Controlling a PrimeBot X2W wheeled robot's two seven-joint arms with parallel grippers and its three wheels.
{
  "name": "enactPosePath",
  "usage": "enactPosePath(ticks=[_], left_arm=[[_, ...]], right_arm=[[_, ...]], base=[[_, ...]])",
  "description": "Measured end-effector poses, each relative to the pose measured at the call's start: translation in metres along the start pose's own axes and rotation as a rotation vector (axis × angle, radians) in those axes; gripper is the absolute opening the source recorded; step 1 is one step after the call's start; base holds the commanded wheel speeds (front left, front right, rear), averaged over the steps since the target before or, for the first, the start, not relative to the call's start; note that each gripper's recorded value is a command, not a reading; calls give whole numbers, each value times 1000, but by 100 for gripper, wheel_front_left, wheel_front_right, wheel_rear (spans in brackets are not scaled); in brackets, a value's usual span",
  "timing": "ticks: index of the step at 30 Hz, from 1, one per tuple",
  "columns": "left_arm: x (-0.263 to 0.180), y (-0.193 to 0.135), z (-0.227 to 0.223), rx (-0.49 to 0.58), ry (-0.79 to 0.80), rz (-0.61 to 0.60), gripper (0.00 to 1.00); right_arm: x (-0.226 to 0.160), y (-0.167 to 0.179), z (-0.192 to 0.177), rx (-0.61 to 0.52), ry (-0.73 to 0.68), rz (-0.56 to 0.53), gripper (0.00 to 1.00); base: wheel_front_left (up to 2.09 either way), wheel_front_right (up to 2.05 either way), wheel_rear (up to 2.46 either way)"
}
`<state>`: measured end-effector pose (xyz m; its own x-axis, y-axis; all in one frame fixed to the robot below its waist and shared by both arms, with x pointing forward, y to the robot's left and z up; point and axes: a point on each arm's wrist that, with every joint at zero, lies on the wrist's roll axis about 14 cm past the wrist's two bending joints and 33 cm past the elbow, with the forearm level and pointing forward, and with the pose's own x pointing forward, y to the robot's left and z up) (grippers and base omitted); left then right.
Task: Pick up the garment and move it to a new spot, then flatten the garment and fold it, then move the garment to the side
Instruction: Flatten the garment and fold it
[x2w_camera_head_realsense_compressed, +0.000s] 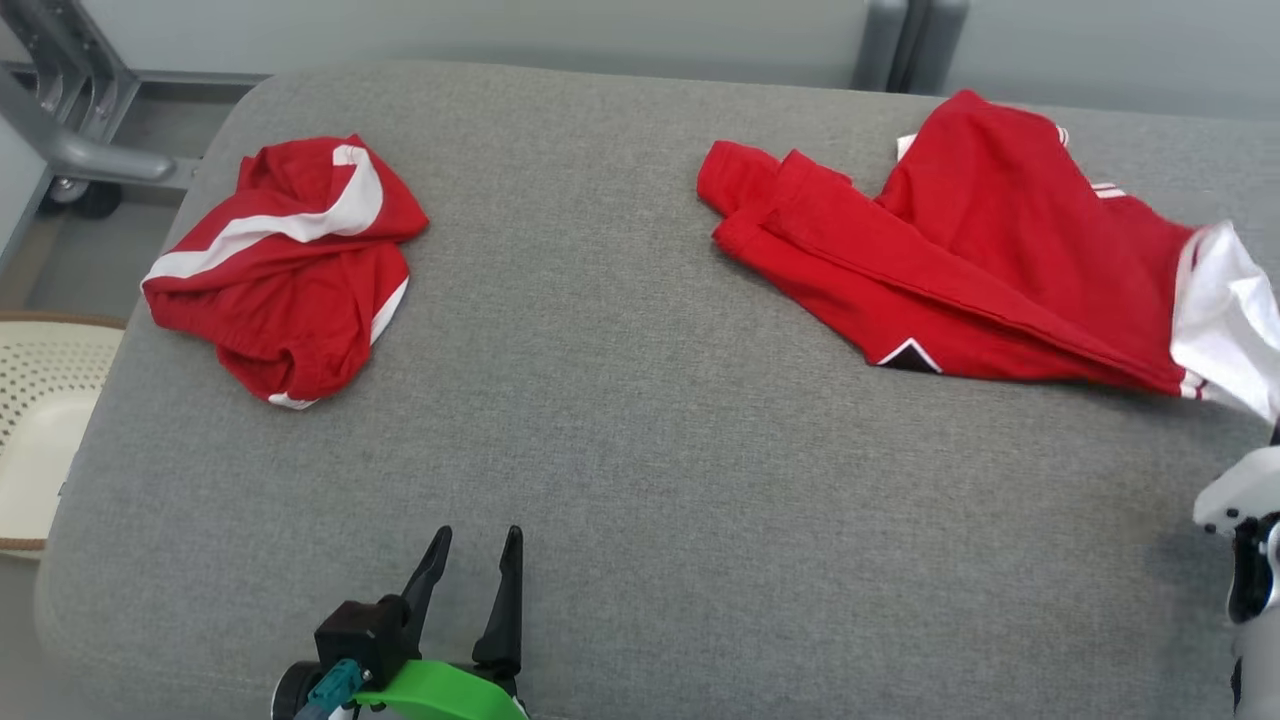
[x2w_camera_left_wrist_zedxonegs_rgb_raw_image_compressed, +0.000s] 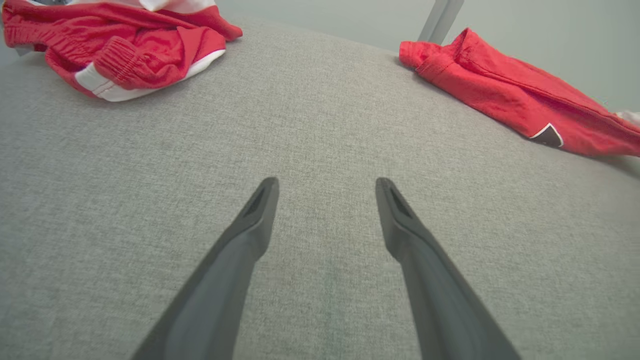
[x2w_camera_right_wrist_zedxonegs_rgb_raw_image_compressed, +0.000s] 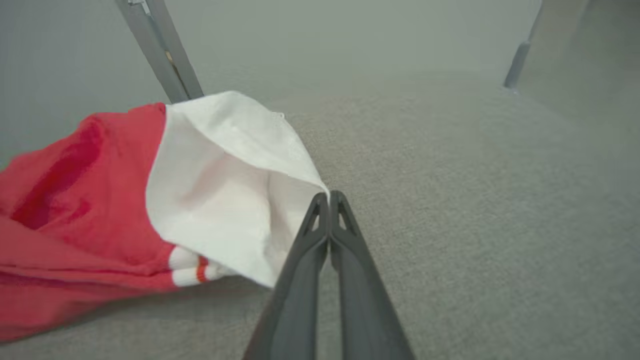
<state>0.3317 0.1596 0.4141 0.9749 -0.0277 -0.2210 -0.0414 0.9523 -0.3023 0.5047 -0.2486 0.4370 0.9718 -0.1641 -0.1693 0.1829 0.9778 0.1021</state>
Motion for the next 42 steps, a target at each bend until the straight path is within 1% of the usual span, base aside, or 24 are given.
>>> enactPosePath(ticks=[4,5,6,8,11,14,15,21,25,33,36,42], left_arm=[[2,-11,0,7,-2,-44,100],[3,-14,1,9,-4,-55,100],[4,-17,1,11,-4,-66,100],[6,-24,1,18,-4,-92,100],[7,-32,2,19,-8,-121,100],[5,-37,1,20,-6,-137,100],[4,-40,1,20,-7,-146,100],[1,-48,2,24,-13,-173,100],[-1,-47,3,24,-18,-168,100],[-7,-33,3,18,-23,-124,100],[-8,-28,2,17,-18,-107,100],[-10,-21,-1,17,-11,-82,100]], right_arm=[[-33,-37,-20,72,38,-108,0],[-42,-47,-25,89,47,-136,31],[-50,-56,-29,111,55,-167,100],[-67,-77,-37,135,65,-229,100],[-90,-103,-37,149,49,-303,100],[-105,-117,-27,144,8,-338,100],[-110,-120,-18,133,-21,-341,100],[-108,-97,4,102,-81,-255,100],[-98,-73,7,100,-82,-188,100],[-85,-36,-20,102,17,-100,100],[-84,-35,-34,100,63,-102,100],[-78,-37,-42,95,93,-117,100]], base=[[0,0,0],[0,0,0],[0,0,0],[0,0,0],[0,0,0],[0,0,0],[0,0,0],[0,0,0],[0,0,0],[0,0,0],[0,0,0],[0,0,0]])
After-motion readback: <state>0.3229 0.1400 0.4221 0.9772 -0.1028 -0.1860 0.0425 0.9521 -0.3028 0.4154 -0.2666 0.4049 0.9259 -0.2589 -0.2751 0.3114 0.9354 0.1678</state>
